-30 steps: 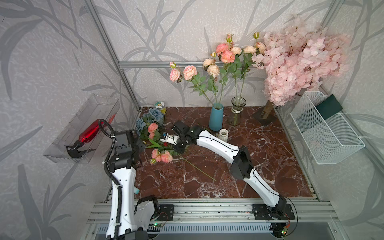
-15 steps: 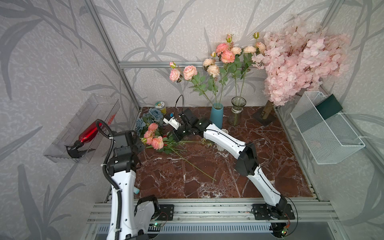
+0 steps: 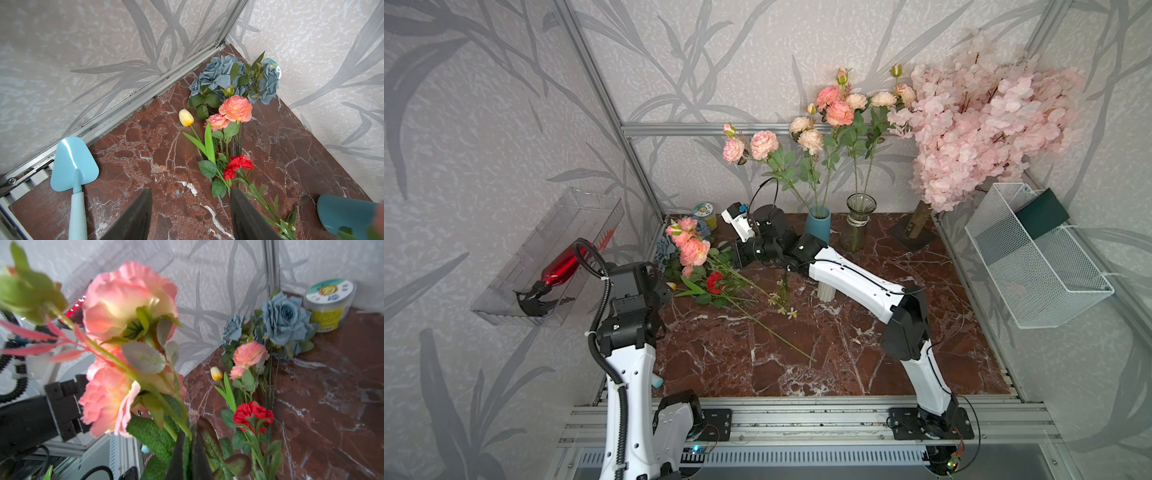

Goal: Place the pink flowers into the vase
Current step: Pick up the flower at the center of the board.

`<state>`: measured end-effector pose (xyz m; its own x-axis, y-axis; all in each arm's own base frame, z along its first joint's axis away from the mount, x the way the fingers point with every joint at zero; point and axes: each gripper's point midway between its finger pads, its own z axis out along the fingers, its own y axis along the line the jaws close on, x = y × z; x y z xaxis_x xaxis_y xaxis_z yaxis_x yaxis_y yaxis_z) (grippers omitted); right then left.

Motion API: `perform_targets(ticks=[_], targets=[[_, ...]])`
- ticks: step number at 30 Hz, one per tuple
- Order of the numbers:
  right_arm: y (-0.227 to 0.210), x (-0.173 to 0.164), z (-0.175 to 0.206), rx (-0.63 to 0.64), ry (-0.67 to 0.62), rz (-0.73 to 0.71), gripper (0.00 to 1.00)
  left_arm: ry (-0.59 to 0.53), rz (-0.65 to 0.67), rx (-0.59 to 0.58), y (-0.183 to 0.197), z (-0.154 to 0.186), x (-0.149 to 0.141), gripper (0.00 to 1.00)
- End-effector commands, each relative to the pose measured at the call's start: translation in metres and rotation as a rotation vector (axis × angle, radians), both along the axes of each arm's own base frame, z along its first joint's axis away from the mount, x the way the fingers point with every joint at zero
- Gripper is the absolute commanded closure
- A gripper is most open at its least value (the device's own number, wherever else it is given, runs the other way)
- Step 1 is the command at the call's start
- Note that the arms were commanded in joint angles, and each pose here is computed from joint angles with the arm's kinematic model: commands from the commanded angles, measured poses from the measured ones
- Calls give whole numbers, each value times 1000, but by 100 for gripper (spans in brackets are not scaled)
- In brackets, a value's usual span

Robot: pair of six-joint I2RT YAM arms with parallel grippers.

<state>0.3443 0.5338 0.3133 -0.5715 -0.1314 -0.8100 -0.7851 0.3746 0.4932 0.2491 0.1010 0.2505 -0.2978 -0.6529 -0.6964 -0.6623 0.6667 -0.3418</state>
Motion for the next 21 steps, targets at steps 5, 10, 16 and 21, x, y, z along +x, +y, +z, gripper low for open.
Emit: perform_targets(ticks=[5, 10, 16, 21], targets=[[-17, 9, 59, 132, -76, -65, 100, -65, -43, 4, -6, 17, 2, 39], [-22, 1, 75, 146, -113, -35, 100, -112, -124, -41, -21, 21, 13, 39], [-35, -4, 99, 182, -125, -27, 100, -163, -222, -89, -39, 23, 24, 39], [-46, -8, 118, 225, -129, -46, 100, -257, -388, -174, -70, 30, 39, 39]])
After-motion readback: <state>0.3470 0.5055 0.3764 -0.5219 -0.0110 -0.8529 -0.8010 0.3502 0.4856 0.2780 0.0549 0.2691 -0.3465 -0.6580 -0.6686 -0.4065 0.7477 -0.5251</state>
